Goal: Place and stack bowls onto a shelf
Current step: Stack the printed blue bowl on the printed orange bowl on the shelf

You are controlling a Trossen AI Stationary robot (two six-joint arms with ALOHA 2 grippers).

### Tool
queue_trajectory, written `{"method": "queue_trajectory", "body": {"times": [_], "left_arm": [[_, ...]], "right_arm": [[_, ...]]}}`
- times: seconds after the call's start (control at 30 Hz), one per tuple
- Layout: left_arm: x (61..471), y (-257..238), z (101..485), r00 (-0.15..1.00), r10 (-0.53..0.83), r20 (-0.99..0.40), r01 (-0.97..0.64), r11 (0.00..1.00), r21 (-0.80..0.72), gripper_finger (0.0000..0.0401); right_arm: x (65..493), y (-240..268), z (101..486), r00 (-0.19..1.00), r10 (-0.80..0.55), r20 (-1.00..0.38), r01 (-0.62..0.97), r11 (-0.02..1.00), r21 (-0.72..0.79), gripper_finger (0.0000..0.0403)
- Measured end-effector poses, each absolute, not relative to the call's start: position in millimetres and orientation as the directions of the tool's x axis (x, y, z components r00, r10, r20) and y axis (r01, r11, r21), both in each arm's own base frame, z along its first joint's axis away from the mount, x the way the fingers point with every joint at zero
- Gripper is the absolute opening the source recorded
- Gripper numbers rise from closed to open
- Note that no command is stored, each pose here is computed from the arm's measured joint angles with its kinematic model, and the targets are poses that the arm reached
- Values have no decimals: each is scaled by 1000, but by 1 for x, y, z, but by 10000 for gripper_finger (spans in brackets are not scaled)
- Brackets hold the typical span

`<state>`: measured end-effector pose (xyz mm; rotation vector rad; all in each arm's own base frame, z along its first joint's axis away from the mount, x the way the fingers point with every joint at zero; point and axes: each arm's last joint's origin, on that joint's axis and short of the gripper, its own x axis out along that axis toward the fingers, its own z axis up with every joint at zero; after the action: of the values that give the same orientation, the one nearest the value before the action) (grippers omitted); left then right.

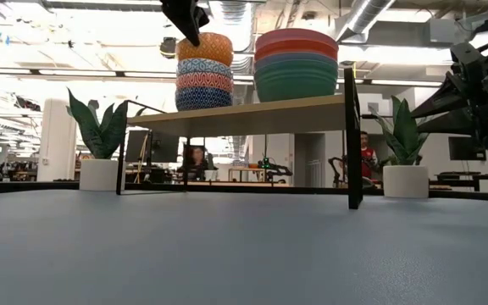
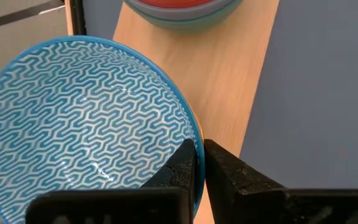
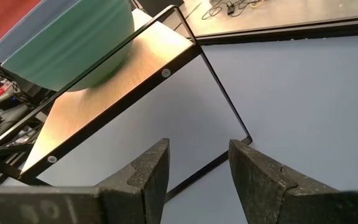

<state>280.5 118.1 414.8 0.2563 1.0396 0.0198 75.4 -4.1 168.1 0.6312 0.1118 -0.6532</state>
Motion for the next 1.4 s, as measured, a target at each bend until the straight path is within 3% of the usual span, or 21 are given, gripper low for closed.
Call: {"method": "queue_trajectory", "body": {"times": [0.3, 0.63, 1.07, 1.4], "left_arm": [[281, 118, 415, 506, 147, -850, 111, 966, 234, 34], [280, 121, 415, 477, 225, -849, 93, 948, 304, 35], [280, 121, 415, 481, 219, -849, 95, 950, 299, 31], [281, 120, 416, 498, 198, -844, 106, 952, 287, 64]], "right_arm": [[75, -4, 168, 796, -533, -289, 598, 616, 513, 191], [75, -4, 168, 795, -533, -289, 599, 616, 512, 191], [75, -4, 168, 795, -533, -289, 599, 616, 512, 191], [75, -4, 168, 796, -532, -289, 598, 616, 512, 191]]}}
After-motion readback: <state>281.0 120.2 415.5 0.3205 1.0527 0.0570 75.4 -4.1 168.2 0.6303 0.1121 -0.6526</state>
